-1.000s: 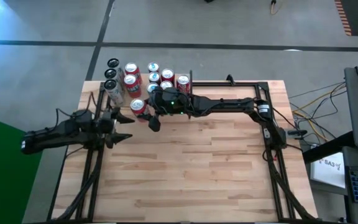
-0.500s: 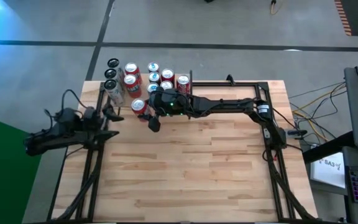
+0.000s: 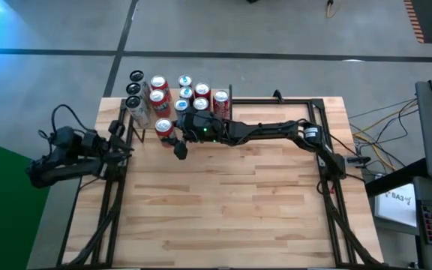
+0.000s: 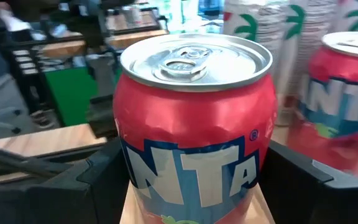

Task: Place canned beverage on shelf
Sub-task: Put the red soda can on the shelf aligned with the other red soda cans

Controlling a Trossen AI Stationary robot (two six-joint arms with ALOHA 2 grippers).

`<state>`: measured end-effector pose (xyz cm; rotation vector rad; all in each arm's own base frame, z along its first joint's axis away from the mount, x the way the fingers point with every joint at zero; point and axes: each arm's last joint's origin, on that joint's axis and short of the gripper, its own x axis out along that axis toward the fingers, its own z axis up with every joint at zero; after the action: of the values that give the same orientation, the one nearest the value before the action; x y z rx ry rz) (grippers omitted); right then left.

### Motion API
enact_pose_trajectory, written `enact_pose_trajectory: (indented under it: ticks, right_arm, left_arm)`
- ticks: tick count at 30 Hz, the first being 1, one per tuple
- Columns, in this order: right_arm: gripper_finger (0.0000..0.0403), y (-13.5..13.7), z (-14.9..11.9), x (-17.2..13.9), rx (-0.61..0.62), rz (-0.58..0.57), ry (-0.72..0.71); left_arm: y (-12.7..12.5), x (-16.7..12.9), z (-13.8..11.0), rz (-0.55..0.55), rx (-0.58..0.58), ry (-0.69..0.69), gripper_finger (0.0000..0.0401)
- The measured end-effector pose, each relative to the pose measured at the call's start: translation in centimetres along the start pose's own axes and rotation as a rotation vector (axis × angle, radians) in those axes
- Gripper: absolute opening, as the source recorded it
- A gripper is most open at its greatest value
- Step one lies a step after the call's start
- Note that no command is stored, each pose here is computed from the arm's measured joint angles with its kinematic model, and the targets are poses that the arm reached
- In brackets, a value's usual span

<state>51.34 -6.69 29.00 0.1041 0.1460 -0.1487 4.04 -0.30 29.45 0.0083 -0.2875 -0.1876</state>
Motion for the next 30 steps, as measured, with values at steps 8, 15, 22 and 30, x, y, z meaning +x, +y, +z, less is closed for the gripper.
enact_pose_trajectory:
  ticks: [8, 15, 22, 30]
  right_arm:
    - [0.0279, -0.2, 0.1, 0.1, 0.002, -0.065, -0.032]
    - [0.0279, -0.2, 0.5, 0.1, -0.014, -0.062, -0.079]
    - [0.0279, 0.7, 0.5, 0.1, -0.033, -0.015, -0.075]
    - [0.0279, 2.7, 1.0, -0.5, -0.101, 0.129, -0.073]
  left_arm:
    - [0.1, 0.0, -0.5, 0.028, 0.031, 0.037, 0.0009]
    - [0.3, 0.0, -0.7, 0.097, 0.027, 0.058, 0.0001]
    - [0.7, 0.1, -1.3, 0.201, 0.016, 0.082, 0.0001]
    - [1.2, 0.8, -3.5, 0.221, -0.009, 0.124, 0.0045]
